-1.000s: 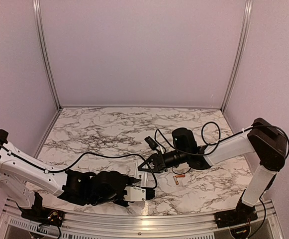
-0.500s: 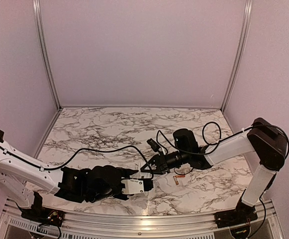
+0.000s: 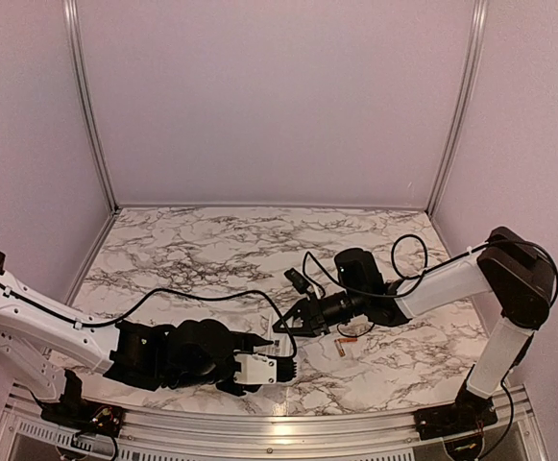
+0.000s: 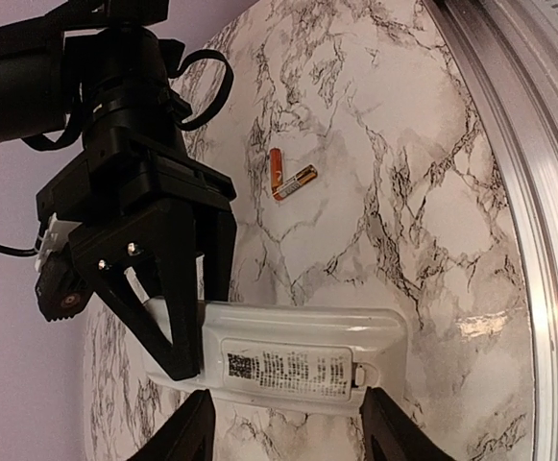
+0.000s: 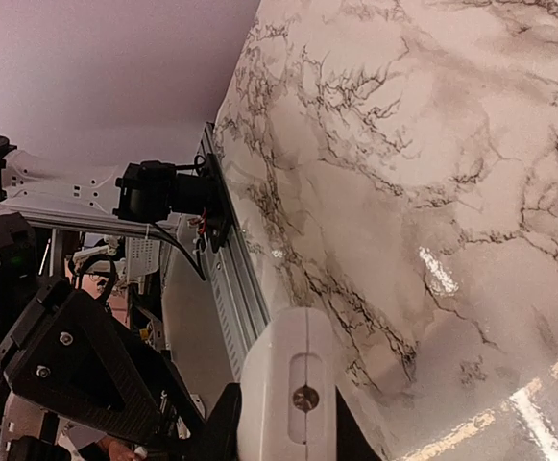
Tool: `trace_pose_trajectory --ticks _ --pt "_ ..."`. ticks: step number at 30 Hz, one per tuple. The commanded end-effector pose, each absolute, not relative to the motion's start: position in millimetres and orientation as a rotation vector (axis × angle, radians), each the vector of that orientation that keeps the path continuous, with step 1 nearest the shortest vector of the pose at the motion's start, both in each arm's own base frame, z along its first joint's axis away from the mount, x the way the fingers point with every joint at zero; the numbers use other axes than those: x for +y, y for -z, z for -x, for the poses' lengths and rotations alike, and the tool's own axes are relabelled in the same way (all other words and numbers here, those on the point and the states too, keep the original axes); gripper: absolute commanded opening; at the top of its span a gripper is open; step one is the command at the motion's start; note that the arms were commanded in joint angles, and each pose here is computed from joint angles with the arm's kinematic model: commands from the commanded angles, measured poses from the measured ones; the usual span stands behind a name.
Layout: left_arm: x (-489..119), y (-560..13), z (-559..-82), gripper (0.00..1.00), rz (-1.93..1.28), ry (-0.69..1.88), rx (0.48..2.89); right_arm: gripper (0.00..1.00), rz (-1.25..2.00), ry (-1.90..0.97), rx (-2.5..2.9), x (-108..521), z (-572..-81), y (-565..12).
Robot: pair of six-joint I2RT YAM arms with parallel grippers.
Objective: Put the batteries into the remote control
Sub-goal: Remove the battery cover from the remote control.
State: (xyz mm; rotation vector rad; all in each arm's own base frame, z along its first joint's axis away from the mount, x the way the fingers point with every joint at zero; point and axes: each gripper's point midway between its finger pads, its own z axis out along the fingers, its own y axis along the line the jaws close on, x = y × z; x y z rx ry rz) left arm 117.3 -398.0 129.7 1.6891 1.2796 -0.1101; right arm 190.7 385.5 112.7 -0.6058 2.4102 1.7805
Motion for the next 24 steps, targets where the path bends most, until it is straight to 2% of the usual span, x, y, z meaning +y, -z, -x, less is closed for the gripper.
trace_pose_trajectory --ticks 1,19,24 --pt "-402 -118 -115 0.54 -1.742 0.111 1.300 0.00 0.659 -1.806 2.365 391 -188 -125" --pt "-405 -109 -125 0.55 -1.743 0.056 1.319 0.00 0.708 -1.828 2.337 399 -179 -136" --pt "-407 -106 -119 0.60 -1.772 0.086 1.315 0.00 0.705 -1.827 2.337 400 -180 -136"
